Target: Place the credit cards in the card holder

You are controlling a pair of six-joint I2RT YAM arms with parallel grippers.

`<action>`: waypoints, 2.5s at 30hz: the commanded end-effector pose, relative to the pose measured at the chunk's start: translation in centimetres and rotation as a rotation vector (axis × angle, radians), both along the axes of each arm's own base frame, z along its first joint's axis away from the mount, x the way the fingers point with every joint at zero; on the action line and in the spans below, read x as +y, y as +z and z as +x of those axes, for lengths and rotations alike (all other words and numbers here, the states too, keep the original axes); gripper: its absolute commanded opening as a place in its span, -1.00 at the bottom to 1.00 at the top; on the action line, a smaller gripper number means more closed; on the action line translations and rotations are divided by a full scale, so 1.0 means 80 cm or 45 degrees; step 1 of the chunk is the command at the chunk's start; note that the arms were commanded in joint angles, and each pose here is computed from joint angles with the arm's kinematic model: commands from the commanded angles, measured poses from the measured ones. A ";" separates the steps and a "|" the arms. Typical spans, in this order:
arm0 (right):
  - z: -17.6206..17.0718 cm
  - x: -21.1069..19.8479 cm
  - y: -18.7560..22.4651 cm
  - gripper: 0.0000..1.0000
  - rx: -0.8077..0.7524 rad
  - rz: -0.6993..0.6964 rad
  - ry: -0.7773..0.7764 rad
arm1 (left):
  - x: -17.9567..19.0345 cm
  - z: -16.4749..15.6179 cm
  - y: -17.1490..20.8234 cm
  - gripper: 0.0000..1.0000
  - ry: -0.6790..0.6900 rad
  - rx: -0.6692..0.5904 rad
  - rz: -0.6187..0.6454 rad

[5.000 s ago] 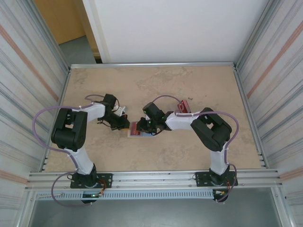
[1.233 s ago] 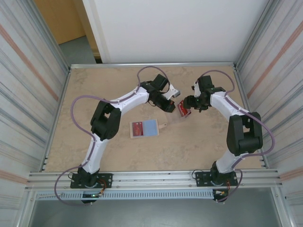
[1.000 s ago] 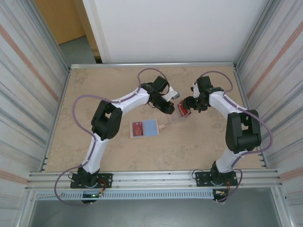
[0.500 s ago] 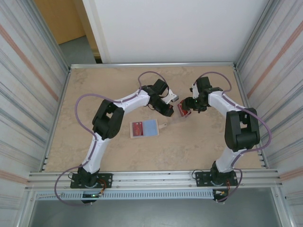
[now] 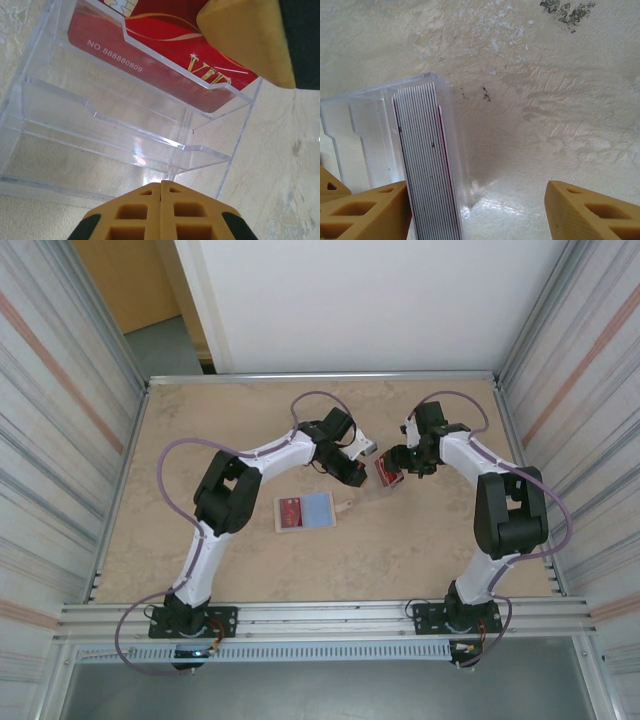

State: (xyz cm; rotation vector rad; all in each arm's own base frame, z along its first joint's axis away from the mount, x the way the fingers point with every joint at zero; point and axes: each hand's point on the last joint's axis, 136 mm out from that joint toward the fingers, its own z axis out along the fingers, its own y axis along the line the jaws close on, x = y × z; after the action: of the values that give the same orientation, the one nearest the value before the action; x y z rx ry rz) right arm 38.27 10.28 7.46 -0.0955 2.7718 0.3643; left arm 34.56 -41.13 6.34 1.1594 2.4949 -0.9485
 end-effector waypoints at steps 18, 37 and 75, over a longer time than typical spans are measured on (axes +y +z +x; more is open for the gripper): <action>0.003 -0.006 0.032 0.21 -0.070 0.008 0.016 | 0.020 -0.020 -0.032 -1.00 -0.016 0.041 0.123; -0.002 0.000 0.042 -0.21 -0.088 0.014 0.049 | 0.022 -0.023 -0.037 -1.00 -0.014 0.054 0.130; -0.008 0.021 0.065 -0.93 -0.139 0.063 0.123 | 0.021 -0.021 -0.023 -1.00 -0.018 0.028 0.115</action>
State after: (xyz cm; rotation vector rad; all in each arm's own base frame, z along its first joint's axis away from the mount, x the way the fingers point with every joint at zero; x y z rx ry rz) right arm 37.62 12.07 10.25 -0.1862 2.7070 0.4594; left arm 34.53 -41.08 6.39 1.1632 2.4785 -0.9473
